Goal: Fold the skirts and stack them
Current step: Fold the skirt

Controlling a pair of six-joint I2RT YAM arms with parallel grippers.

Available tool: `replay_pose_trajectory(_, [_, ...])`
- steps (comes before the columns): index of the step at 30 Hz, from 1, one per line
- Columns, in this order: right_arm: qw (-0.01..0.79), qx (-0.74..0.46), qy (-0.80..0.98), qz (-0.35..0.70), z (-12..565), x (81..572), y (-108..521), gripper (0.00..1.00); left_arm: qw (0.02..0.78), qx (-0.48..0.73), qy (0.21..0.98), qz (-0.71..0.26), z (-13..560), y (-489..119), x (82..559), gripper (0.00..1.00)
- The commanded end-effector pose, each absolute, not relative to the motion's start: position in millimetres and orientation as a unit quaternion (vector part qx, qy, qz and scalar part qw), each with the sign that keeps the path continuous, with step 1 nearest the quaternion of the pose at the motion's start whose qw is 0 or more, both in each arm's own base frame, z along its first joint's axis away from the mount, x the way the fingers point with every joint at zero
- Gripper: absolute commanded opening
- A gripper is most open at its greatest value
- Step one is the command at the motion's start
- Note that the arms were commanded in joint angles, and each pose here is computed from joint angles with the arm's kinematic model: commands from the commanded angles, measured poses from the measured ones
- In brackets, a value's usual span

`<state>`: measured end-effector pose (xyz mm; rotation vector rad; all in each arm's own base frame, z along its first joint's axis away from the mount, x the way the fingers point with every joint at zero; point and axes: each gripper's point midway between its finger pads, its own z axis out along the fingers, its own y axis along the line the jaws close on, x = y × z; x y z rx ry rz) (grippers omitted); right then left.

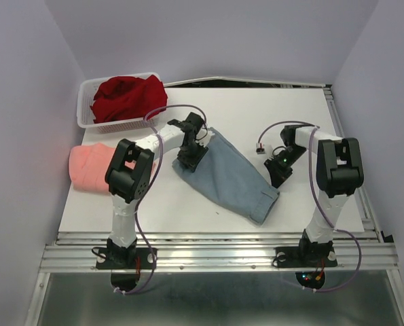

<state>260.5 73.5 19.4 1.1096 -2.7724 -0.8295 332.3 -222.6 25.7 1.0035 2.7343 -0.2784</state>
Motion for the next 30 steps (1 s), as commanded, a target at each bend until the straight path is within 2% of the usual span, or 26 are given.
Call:
replay_pose_trajectory(1, [-0.001, 0.404, -0.881, -0.247, 14.1, 259.1, 74.0, 0.14, 0.156, 0.341, 0.923, -0.092, 31.8, -241.7, 372.2, 0.44])
replay_pose_trajectory(6, [-0.001, 0.424, -0.858, -0.290, 16.7, 246.6, 107.1, 0.16, 0.162, 0.373, 0.911, -0.068, 6.2, -255.2, 417.5, 0.43])
replay_pose_trajectory(7, [-0.001, 0.426, -0.855, -0.297, 17.3, 246.1, 112.7, 0.17, 0.189, 0.374, 0.906, -0.064, 18.5, -262.9, 437.8, 0.43])
replay_pose_trajectory(9, [0.007, 0.429, -0.848, -0.311, 16.1, 242.0, 123.6, 0.18, 0.185, 0.383, 0.903, -0.059, 4.0, -267.7, 450.2, 0.43])
replay_pose_trajectory(12, [0.004, 0.438, -0.835, -0.333, 16.6, 239.4, 148.6, 0.20, 0.224, 0.401, 0.887, -0.041, 14.3, -277.4, 482.9, 0.43])
replay_pose_trajectory(15, [-0.014, 0.441, -0.825, -0.352, 21.6, 243.3, 177.5, 0.24, 0.252, 0.417, 0.873, -0.018, 7.4, -280.3, 510.7, 0.46])
replay_pose_trajectory(17, [-0.022, 0.439, -0.825, -0.354, 25.7, 247.1, 183.6, 0.24, 0.280, 0.418, 0.864, -0.012, 23.6, -283.5, 525.3, 0.51])
replay_pose_trajectory(20, [-0.031, 0.450, -0.828, -0.334, 42.6, 251.9, 178.7, 0.25, 0.323, 0.410, 0.852, -0.033, 66.2, -285.9, 530.8, 0.60])
replay_pose_trajectory(23, [-0.086, 0.442, -0.833, -0.322, 81.9, 262.1, 167.9, 0.25, 0.397, 0.383, 0.832, -0.058, 141.4, -278.7, 531.3, 0.72])
replay_pose_trajectory(24, [-0.100, 0.440, -0.833, -0.320, 94.0, 264.0, 166.2, 0.25, 0.447, 0.367, 0.813, -0.064, 194.0, -273.2, 531.1, 0.76])
replay_pose_trajectory(25, [-0.118, 0.431, -0.836, -0.319, 106.3, 268.8, 164.7, 0.26, 0.466, 0.359, 0.806, -0.066, 215.1, -268.4, 528.2, 0.83])
replay_pose_trajectory(26, [-0.150, 0.434, -0.830, -0.317, 128.2, 275.5, 168.5, 0.28, 0.470, 0.355, 0.805, -0.071, 220.8, -264.7, 519.1, 0.99])
replay_pose_trajectory(27, [-0.169, 0.421, -0.831, -0.322, 140.4, 280.8, 169.4, 0.31, 0.484, 0.348, 0.799, -0.074, 235.3, -260.0, 514.3, 0.99])
replay_pose_trajectory(28, [-0.190, 0.395, -0.833, -0.339, 153.6, 288.4, 178.9, 0.35, 0.530, 0.330, 0.777, -0.079, 280.6, -254.5, 505.2, 0.99])
replay_pose_trajectory(29, [-0.211, 0.385, -0.827, -0.351, 164.8, 295.5, 186.1, 0.49, 0.525, 0.327, 0.782, -0.081, 274.7, -249.5, 494.5, 0.99])
replay_pose_trajectory(30, [-0.223, 0.373, -0.822, -0.368, 173.3, 299.6, 193.2, 0.54, 0.559, 0.313, 0.763, -0.086, 307.8, -243.2, 483.8, 0.99])
